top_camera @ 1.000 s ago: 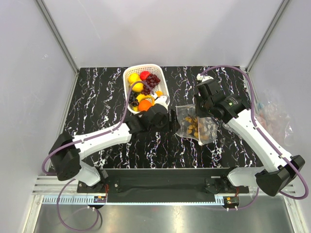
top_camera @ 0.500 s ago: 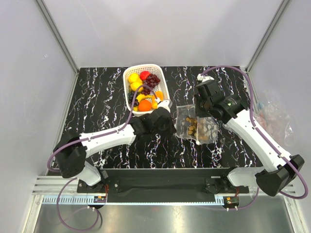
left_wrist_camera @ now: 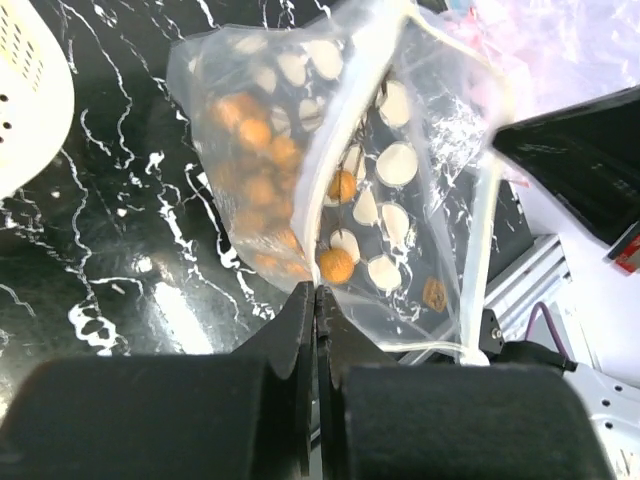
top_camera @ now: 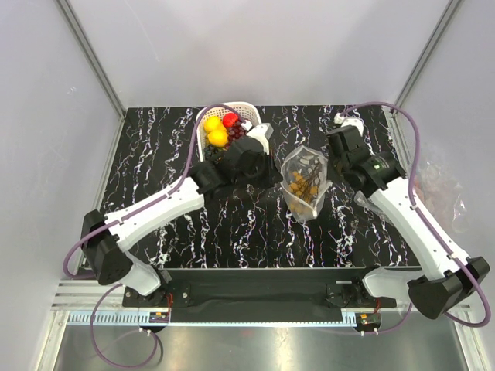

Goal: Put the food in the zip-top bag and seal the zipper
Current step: Adjust the zipper food storage bag at the center of the board.

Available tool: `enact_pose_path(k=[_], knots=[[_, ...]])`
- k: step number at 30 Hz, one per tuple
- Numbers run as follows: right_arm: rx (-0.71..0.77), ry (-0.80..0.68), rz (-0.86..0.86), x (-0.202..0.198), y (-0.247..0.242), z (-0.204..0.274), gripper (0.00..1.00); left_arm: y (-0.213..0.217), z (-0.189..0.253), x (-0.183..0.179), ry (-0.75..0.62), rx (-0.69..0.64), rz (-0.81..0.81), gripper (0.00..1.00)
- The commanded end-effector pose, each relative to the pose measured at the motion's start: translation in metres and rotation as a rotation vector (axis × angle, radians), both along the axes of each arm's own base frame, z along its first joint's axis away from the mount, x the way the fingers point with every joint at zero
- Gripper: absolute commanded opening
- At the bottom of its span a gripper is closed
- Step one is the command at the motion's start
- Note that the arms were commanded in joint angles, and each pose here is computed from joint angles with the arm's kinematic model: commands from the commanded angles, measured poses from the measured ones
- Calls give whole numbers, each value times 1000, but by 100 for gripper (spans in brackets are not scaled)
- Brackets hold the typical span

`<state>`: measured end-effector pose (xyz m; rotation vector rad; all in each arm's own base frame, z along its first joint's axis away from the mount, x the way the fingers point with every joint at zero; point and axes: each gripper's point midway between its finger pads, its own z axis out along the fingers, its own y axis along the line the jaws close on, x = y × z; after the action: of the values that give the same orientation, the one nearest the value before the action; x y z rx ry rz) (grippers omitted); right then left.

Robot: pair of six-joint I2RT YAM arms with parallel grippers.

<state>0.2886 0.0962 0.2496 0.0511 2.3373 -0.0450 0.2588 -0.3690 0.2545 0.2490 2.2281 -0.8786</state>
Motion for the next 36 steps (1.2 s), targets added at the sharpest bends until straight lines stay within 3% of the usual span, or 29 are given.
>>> enact_pose_path(k=[1, 5, 9, 12, 17, 19, 25, 28, 34, 36], knots=[[-32, -87, -109, -1, -33, 32, 0, -11, 23, -7, -20, -34, -72, 0], [-38, -137, -167, 3, -50, 53, 0, -48, 5, -22, 52, -62, -188, 0], [23, -140, -110, 7, -34, 64, 0, -46, 9, -22, 28, -83, -174, 0], [71, -84, -7, 7, -13, 47, 0, -38, 3, -17, 21, -41, -161, 0], [31, 26, -16, 6, -13, 3, 0, -34, -22, -16, 33, 14, -161, 0], [42, 54, -1, 3, -10, -8, 3, -35, -29, -15, 33, 18, -166, 0], [96, 65, 40, -3, 1, -15, 32, -34, -38, -11, 26, 38, -148, 0], [114, 77, 57, -4, 6, -16, 40, -31, -28, -8, -8, 39, -143, 0], [173, 120, 110, -7, 22, -23, 40, -24, -22, -1, -30, 63, -121, 0], [201, 127, 139, -8, 29, -27, 35, -21, -24, 2, -27, 67, -114, 0]])
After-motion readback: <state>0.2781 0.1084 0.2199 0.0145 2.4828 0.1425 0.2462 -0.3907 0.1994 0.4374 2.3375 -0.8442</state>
